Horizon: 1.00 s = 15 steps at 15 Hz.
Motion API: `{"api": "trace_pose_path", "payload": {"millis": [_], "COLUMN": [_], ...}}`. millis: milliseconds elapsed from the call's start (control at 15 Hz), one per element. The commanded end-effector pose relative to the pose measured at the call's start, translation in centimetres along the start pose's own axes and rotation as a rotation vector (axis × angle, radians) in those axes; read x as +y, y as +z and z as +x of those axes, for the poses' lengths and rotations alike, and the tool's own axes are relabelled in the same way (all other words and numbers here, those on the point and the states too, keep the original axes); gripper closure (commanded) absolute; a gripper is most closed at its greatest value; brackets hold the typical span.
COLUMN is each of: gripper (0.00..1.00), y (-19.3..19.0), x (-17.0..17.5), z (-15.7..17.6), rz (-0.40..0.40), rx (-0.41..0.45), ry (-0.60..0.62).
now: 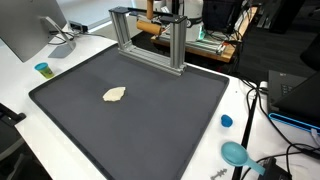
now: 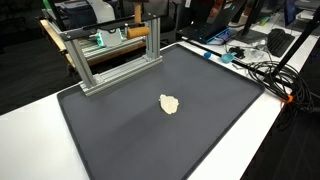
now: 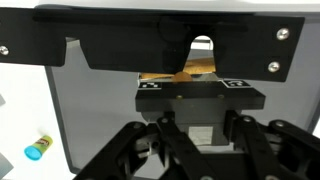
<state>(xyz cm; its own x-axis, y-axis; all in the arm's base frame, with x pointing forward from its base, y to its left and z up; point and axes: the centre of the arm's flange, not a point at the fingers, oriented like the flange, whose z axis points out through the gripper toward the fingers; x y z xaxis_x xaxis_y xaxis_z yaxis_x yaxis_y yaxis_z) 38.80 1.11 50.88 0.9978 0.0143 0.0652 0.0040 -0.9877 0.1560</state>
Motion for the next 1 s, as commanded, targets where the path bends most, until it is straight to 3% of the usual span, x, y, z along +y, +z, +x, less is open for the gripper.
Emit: {"api": "trace_pose_path", "payload": {"millis": [0, 533, 933], "gripper": [0.78, 0.78, 0.78], "y": [0.5, 1.1, 1.8], "x": [-0.6, -2.3, -0.5], "z": [-0.8, -1.4, -2.6], "rz": [0.019, 0.055, 0.059], "rx": [-0.029, -0.073, -0.130], "ry": [0.022, -0.005, 0.029]}}
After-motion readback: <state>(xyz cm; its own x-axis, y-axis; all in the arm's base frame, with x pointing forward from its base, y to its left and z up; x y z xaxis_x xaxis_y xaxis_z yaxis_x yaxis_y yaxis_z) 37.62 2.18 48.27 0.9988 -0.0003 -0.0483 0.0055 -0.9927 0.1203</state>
